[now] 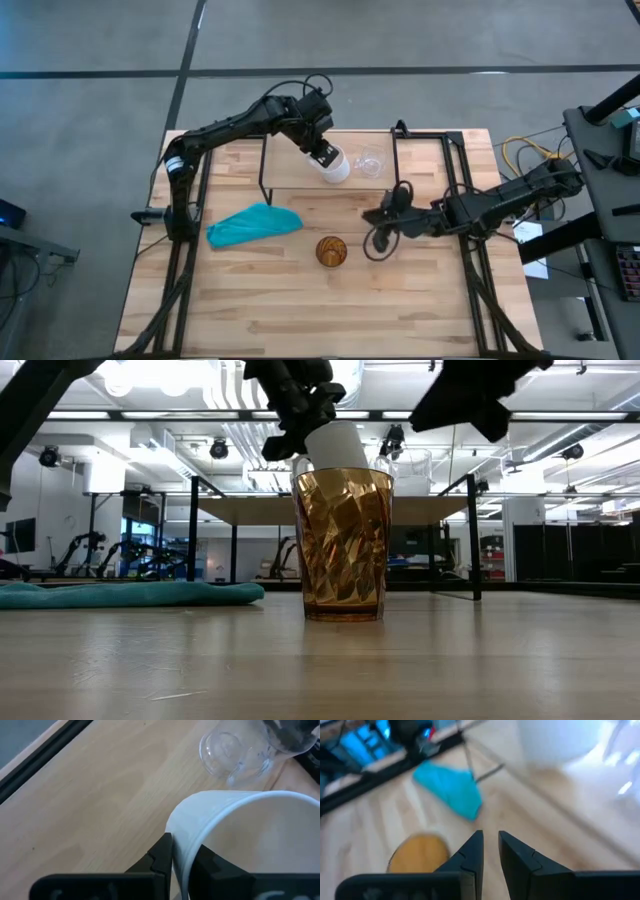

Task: Stack small to large cups/mugs on shelf
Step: Put the white mug on the shelf

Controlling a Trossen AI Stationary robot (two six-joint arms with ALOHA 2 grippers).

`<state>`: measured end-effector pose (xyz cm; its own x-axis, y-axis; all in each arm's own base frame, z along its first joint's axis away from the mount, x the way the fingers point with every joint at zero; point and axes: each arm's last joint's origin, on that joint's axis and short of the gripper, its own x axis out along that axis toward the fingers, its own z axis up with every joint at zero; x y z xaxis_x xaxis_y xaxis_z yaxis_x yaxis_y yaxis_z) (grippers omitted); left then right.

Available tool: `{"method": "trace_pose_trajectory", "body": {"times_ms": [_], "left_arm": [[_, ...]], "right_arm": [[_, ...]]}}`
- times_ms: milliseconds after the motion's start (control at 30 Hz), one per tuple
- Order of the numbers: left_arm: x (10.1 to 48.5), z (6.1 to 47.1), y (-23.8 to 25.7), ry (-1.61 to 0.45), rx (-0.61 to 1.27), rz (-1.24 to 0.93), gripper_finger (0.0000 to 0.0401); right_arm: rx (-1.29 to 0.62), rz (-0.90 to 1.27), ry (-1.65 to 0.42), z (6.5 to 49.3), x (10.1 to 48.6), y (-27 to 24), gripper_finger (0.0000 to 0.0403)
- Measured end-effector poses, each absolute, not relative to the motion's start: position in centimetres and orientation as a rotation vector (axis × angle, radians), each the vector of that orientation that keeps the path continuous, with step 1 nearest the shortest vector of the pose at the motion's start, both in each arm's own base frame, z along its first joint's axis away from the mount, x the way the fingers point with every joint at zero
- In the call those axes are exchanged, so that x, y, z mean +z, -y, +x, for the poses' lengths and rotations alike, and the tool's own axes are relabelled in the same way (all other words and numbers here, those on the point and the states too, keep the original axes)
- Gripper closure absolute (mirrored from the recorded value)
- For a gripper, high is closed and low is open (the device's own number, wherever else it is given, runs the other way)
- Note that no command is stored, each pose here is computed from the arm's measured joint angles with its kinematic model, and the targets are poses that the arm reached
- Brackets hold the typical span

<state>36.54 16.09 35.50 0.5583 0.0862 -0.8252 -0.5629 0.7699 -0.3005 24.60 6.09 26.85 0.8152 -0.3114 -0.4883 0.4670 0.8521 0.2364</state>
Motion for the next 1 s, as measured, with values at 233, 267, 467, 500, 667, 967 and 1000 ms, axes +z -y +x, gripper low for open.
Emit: {"method": "trace_pose_trajectory", "body": {"times_ms": [233, 267, 467, 500, 667, 967, 1000], "left_arm": [[35.6, 36.6, -16.1, -0.897, 0.392, -0.596, 0.0381], [35.7, 36.6, -16.0, -0.897, 0.386, -0.598, 0.0381], [35.6, 36.6, -16.0, -0.904, 0.37, -0.574, 0.0381], [35.6, 36.6, -16.0, -0.905, 0.37, -0.574, 0.0381], [35.6, 36.6, -16.0, -0.905, 0.367, -0.569, 0.0381], [35.5, 36.6, -16.0, -0.915, 0.322, -0.548, 0.0381], [35.5, 36.6, -16.0, -0.916, 0.319, -0.541, 0.0381]], "right_arm": [[-0.427, 0.27, -0.303, 25.7, 28.4, -5.1, 0.0349], [-0.425, 0.255, -0.287, 25.8, 28.6, -4.9, 0.0349], [-0.455, 0.194, -0.189, 26.5, 29.7, -3.2, 0.0349], [-0.466, 0.199, -0.175, 26.5, 29.8, -2.9, 0.0348], [-0.514, 0.199, -0.145, 26.7, 30.1, -1.4, 0.0348], [-0.54, 0.22, -0.082, 27.0, 30.7, 0.5, 0.0348], [-0.543, 0.221, -0.079, 27.0, 30.7, 0.6, 0.0348]]}}
